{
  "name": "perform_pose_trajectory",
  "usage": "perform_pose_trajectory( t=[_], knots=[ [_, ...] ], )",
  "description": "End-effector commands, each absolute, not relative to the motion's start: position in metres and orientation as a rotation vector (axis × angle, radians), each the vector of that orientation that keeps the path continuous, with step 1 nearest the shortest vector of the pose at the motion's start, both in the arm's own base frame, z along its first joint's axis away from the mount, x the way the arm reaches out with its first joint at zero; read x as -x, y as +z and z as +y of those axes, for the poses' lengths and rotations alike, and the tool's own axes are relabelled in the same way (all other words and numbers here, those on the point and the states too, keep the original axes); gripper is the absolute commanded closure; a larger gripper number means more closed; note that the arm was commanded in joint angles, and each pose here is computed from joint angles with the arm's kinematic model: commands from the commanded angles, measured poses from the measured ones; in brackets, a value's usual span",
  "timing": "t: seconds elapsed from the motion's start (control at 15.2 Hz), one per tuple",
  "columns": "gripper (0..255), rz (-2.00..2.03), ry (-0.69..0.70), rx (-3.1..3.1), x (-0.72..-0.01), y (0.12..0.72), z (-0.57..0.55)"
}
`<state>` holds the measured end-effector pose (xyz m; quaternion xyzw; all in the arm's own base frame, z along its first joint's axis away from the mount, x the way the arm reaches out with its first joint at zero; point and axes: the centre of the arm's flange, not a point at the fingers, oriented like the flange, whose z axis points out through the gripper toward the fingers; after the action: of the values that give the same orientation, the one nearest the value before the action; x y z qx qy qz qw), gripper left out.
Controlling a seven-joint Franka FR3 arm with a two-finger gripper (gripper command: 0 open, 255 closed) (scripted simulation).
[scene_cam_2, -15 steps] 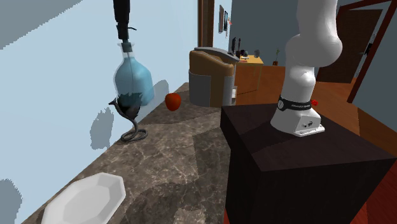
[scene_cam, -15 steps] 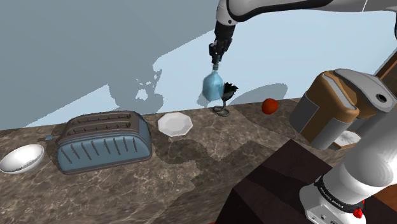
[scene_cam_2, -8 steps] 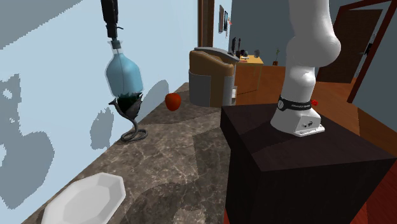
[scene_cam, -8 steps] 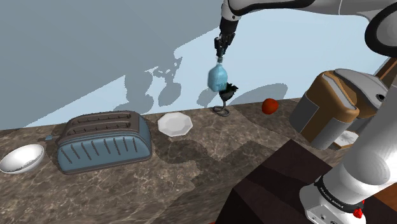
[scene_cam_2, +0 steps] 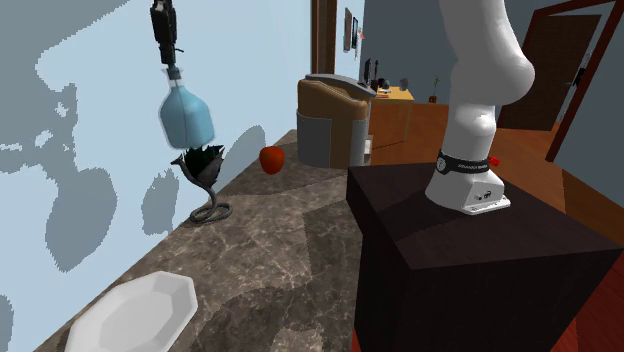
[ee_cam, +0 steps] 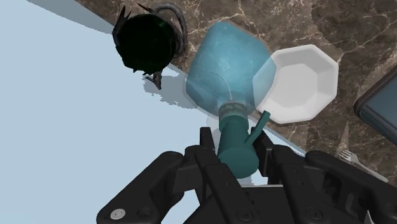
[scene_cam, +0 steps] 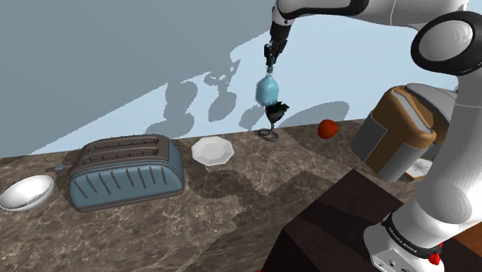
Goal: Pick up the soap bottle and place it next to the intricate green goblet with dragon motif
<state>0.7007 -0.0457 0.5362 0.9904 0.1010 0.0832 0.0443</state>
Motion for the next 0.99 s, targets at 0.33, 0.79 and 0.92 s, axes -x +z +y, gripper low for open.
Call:
perform_pose_trajectory(
  t=[0.33,0.79,0.92],
  knots=[
    [255,0.309,0.256,-3.026,-0.701,0.499,-0.047],
    [255,0.309,0.256,-3.026,-0.701,0.462,-0.047],
    [255,0.309,0.256,-3.026,-0.701,0.452,-0.047]
  ],
)
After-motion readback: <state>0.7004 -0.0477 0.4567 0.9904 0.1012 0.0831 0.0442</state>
